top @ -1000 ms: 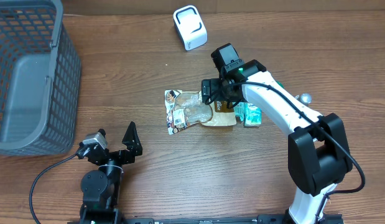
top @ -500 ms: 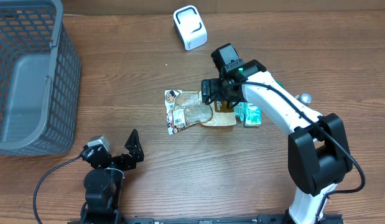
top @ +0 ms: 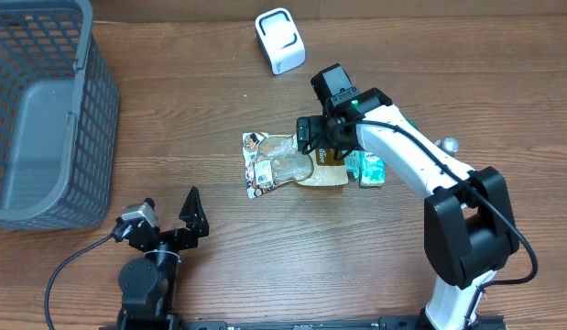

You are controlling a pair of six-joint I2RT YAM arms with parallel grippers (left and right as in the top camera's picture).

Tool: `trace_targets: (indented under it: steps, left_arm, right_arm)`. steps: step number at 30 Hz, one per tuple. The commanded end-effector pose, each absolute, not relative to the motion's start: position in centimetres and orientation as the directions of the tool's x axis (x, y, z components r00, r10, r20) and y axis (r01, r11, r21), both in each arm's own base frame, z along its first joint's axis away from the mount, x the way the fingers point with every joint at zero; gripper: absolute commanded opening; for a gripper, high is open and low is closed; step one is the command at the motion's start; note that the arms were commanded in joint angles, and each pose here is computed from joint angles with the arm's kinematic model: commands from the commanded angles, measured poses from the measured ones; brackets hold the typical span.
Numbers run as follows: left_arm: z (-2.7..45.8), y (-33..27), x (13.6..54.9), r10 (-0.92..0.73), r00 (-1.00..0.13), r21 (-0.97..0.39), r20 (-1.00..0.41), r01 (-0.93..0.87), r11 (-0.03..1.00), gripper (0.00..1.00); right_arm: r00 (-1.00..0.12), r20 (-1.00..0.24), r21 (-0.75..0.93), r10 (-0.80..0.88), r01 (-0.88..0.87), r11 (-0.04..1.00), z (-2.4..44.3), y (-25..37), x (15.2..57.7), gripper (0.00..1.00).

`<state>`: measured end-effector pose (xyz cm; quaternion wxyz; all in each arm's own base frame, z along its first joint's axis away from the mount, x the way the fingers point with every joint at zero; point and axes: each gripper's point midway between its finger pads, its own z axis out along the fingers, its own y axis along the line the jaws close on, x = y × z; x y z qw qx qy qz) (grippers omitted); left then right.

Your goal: Scan the item barcode

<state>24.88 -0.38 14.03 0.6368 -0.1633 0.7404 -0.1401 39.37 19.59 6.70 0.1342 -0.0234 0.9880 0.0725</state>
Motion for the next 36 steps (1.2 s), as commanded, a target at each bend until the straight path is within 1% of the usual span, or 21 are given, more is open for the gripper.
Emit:
trace_targets:
  steps: [1, 4, 24, 27, 31, 36]
  left_arm:
    - [15.4, -0.1, 24.7, -0.416, -0.074, -0.414, -0.906, -0.046, 0.909, 0.99]
    - [15.7, -0.1, 24.6, -0.417, -0.06, -0.415, -0.907, -0.04, 0.909, 1.0]
    - [15.8, -0.1, 24.6, -0.417, -0.058, -0.415, -0.907, -0.039, 0.909, 0.99]
    - [16.7, -0.1, 24.7, -0.418, -0.026, -0.418, -0.908, -0.024, 0.908, 0.99]
    - [18.9, -0.1, 24.6, -0.422, 0.058, -0.422, -0.905, 0.015, 0.907, 1.0]
    - [18.6, -0.1, 24.6, -0.421, 0.046, -0.421, -0.906, 0.009, 0.907, 1.0]
  right_arm:
    - [-0.96, -0.277, 0.135, -0.025, -0.065, 0.989, 6.9, 19.6, 39.5, 1.0]
    - [-0.96, -0.277, 0.135, -0.025, -0.065, 0.989, 6.9, 19.6, 39.5, 1.0]
    - [-0.96, -0.277, 0.135, -0.025, -0.065, 0.989, 6.9, 19.6, 39.5, 1.0]
    - [-0.96, -0.277, 0.135, -0.025, -0.065, 0.989, 6.9, 19.6, 39.5, 1.0]
    - [-0.96, -0.277, 0.135, -0.025, -0.065, 0.989, 6.9, 19.6, 39.5, 1.0]
    - [-0.96, -0.277, 0.135, -0.025, -0.065, 0.989, 6.9, 19.6, 39.5, 1.0]
